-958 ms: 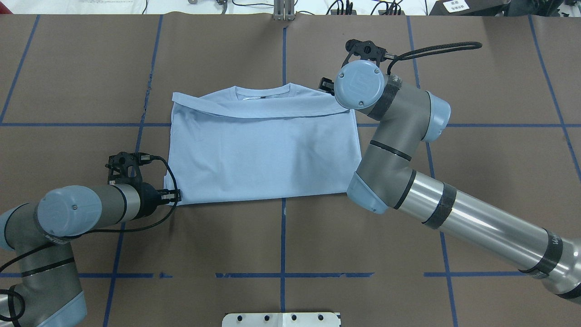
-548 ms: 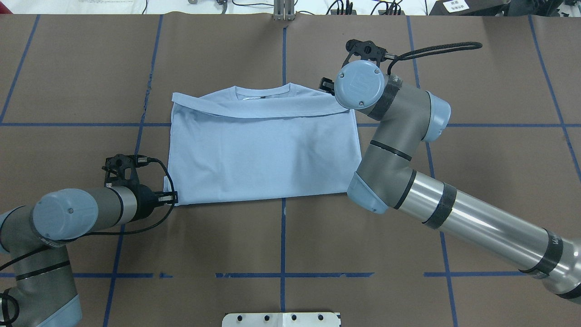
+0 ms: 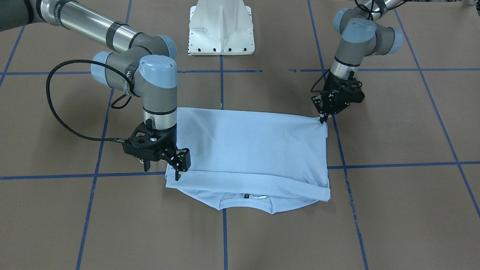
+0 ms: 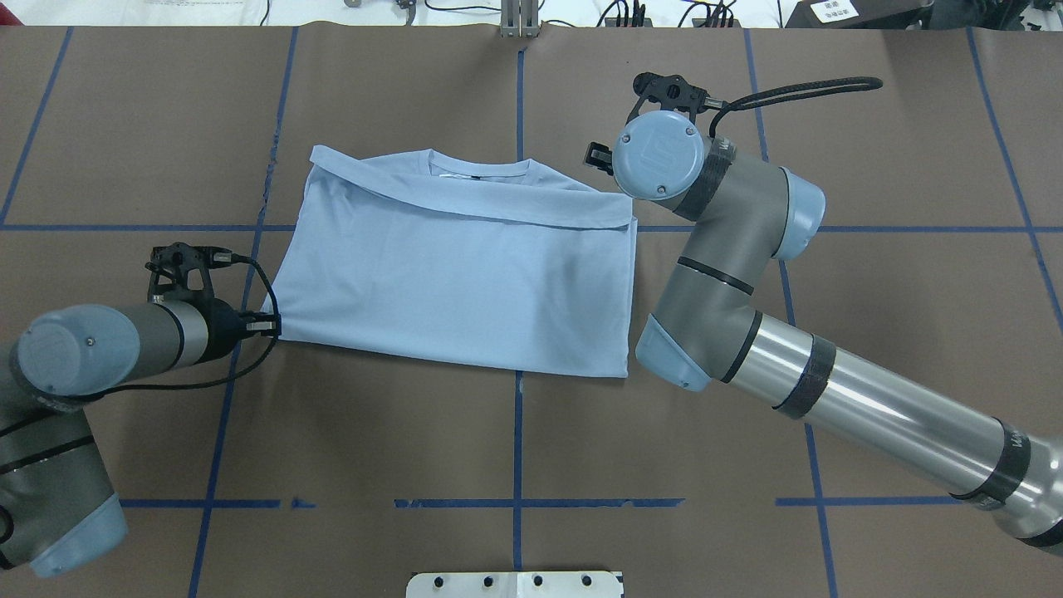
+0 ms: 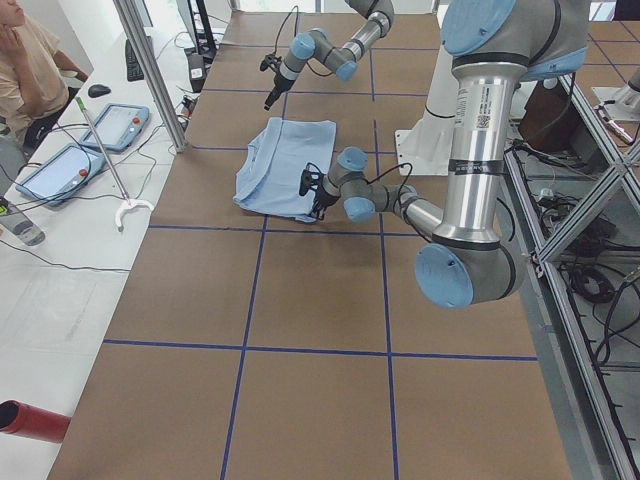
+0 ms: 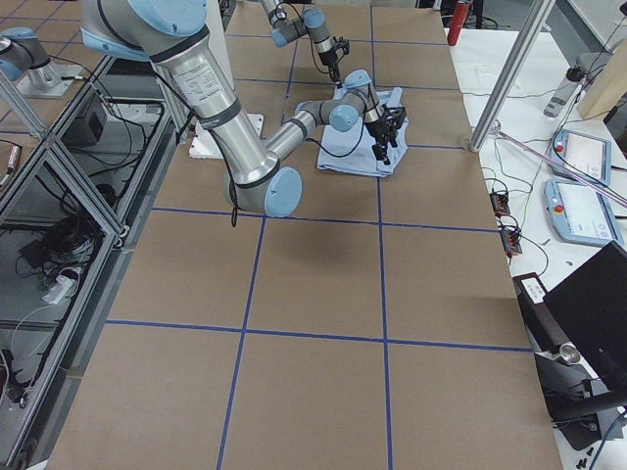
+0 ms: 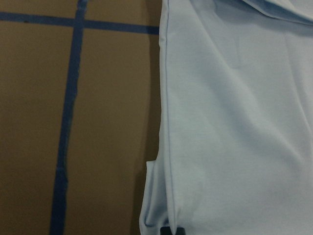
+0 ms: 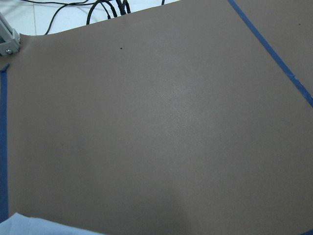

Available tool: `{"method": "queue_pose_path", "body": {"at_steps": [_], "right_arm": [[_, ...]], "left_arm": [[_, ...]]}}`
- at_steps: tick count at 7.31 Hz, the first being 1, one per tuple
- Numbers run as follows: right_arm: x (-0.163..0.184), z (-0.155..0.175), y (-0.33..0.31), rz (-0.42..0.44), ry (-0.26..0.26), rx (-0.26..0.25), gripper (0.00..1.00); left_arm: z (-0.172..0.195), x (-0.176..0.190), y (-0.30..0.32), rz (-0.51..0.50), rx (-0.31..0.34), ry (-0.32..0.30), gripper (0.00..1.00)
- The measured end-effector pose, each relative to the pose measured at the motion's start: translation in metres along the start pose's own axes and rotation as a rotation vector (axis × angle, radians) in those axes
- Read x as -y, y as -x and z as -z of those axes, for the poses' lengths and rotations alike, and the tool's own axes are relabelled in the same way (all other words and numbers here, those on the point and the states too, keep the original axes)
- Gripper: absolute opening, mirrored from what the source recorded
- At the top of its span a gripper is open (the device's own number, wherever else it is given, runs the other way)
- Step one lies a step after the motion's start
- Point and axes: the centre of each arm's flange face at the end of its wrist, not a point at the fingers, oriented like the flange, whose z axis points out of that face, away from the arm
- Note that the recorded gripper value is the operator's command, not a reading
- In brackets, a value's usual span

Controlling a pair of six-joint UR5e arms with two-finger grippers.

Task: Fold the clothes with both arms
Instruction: 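Pull the grasped edge away from the robot with the left gripper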

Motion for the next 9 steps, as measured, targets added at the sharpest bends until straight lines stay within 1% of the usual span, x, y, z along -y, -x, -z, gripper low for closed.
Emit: {"method": "queue_pose_path", "body": {"at_steps": [1, 2, 3, 5, 6, 7, 8, 9], "right_arm": [[0.000, 0.000, 0.000, 0.000, 0.000, 0.000, 1.00], [0.000, 0.000, 0.000, -0.001, 0.000, 0.000, 1.00], [0.000, 0.000, 0.000, -0.002, 0.000, 0.000, 1.00], [0.000, 0.002, 0.001, -0.005, -0.001, 0.004, 1.00], [-0.001, 0.005, 0.003, -0.005, -0.001, 0.010, 1.00], [-0.002, 0.007, 0.005, -0.006, 0.000, 0.016, 1.00], [-0.005, 0.009, 0.008, -0.007, 0.001, 0.023, 1.00], [-0.008, 0.009, 0.012, -0.026, 0.002, 0.037, 0.99]], "left_arm": [[-0.013, 0.039, 0.025, -0.040, 0.048, -0.048, 0.00], [-0.033, 0.090, 0.039, -0.075, 0.096, -0.094, 0.00], [-0.063, 0.143, 0.040, -0.092, 0.139, -0.124, 0.00], [-0.118, 0.235, 0.036, -0.126, 0.180, -0.146, 0.00], [-0.130, 0.266, 0.040, -0.144, 0.196, -0.153, 0.43], [-0.131, 0.281, 0.046, -0.161, 0.203, -0.159, 0.99], [-0.129, 0.286, 0.051, -0.192, 0.189, -0.165, 1.00], [-0.120, 0.283, 0.052, -0.222, 0.142, -0.162, 1.00]]}}
